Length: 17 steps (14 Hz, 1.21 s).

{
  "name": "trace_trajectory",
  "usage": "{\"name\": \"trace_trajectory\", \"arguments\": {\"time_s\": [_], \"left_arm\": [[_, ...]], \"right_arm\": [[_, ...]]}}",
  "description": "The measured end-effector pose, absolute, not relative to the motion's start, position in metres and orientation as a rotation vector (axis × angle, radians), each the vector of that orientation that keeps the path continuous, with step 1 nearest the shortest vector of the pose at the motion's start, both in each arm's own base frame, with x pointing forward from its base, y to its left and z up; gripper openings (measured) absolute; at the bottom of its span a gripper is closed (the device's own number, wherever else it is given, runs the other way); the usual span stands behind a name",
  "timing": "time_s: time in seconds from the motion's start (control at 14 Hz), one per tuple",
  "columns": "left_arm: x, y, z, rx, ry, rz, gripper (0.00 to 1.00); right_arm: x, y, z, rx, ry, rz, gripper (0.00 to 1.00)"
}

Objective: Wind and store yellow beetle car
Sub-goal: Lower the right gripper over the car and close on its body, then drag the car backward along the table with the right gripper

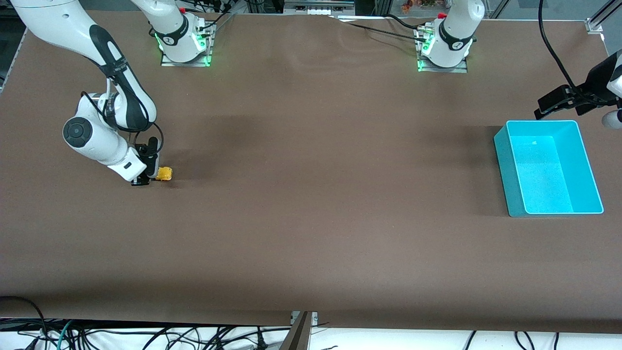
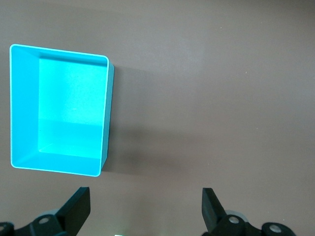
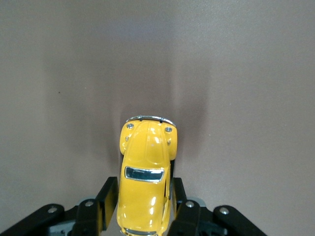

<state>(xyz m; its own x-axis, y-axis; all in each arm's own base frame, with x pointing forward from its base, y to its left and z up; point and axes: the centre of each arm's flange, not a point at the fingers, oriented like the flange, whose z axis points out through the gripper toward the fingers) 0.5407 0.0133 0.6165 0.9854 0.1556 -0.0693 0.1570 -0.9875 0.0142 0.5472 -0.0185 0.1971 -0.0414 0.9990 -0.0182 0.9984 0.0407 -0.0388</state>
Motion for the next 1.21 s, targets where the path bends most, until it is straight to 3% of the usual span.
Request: {"name": "trace_trajectory", "arguments": {"time_s": [0.5, 1.21], "left_arm": [[0.541, 0.013, 0.616, 3.111, 0.244, -0.107, 1.0], [0.543, 0.01, 0.612, 3.111, 0.235, -0.118, 1.0]], "right_arm": [[0.547, -0.019, 0.198, -2.166, -2.257, 0.063, 0.44], [0.547, -0.03, 0.198, -2.176, -2.248, 0.065, 0.44]]}}
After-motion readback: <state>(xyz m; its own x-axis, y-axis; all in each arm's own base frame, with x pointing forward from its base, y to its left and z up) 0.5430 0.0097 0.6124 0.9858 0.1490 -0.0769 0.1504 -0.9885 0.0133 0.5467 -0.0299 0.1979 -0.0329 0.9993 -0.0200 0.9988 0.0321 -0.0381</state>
